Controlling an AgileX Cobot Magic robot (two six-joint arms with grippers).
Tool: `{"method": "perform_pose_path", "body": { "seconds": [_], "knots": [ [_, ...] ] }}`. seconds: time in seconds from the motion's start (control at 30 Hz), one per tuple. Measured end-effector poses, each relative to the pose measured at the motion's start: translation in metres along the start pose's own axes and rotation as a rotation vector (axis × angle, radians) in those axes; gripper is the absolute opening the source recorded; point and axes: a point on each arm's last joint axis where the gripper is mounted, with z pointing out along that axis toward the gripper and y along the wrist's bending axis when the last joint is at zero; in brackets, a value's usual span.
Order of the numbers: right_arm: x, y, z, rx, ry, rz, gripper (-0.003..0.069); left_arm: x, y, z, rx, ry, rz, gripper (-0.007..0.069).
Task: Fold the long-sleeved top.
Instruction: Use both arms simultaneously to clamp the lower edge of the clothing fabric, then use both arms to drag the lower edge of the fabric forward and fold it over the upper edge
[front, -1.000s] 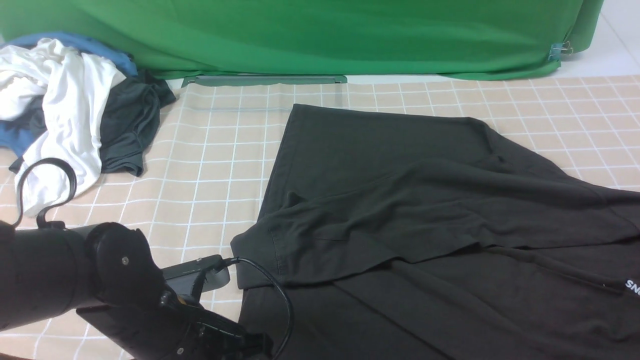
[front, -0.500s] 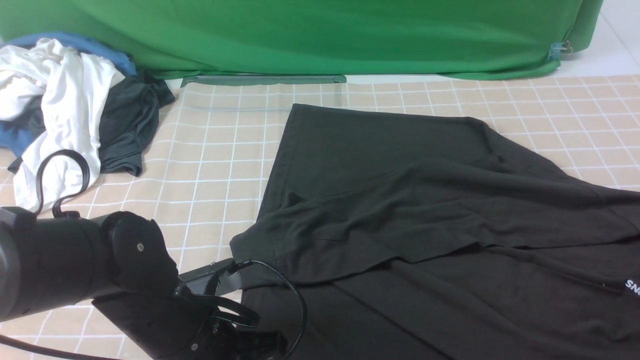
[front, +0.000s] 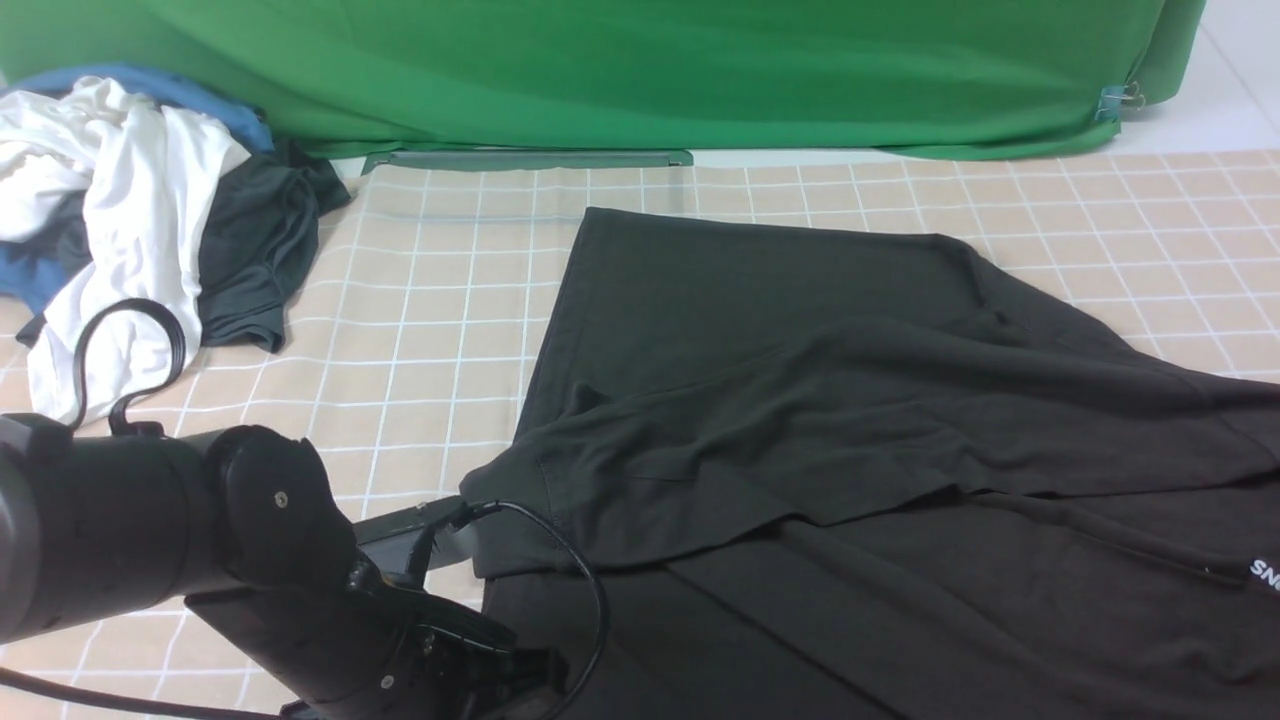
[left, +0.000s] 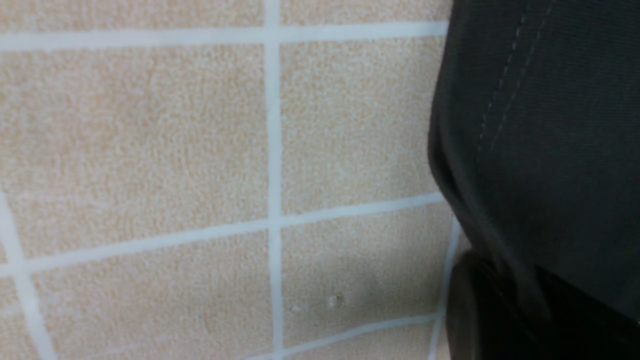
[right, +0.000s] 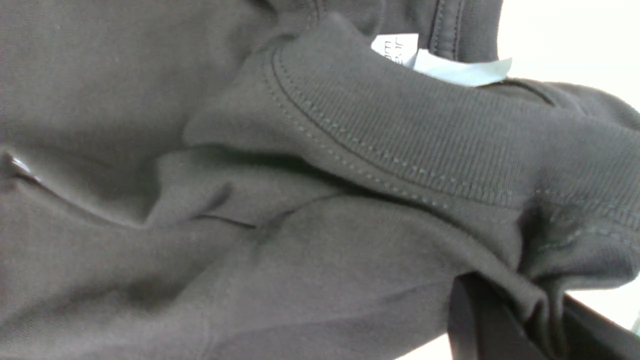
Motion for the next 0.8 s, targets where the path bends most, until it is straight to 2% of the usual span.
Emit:
{"method": "perform_pose_path", "body": {
  "seconds": [0.3,0.67,0.8],
  "knots": [
    [0.0,0.0,0.0,0.0,-0.003,-0.002,0.0076,-0.014,-0.018,-0.036,0.035,-0.085,0.028,0.002],
    [-0.028,-0.009,-0.025,0.002,-0.102,0.036,0.0076,-0.074,-0.018,-0.092,0.088,-0.284,-0.038,0.002],
    [-0.044,-0.01,-0.019,-0.004,-0.09,0.043,0.0076,-0.098,-0.02,-0.104,0.099,-0.315,-0.049,0.002]
  ]
}}
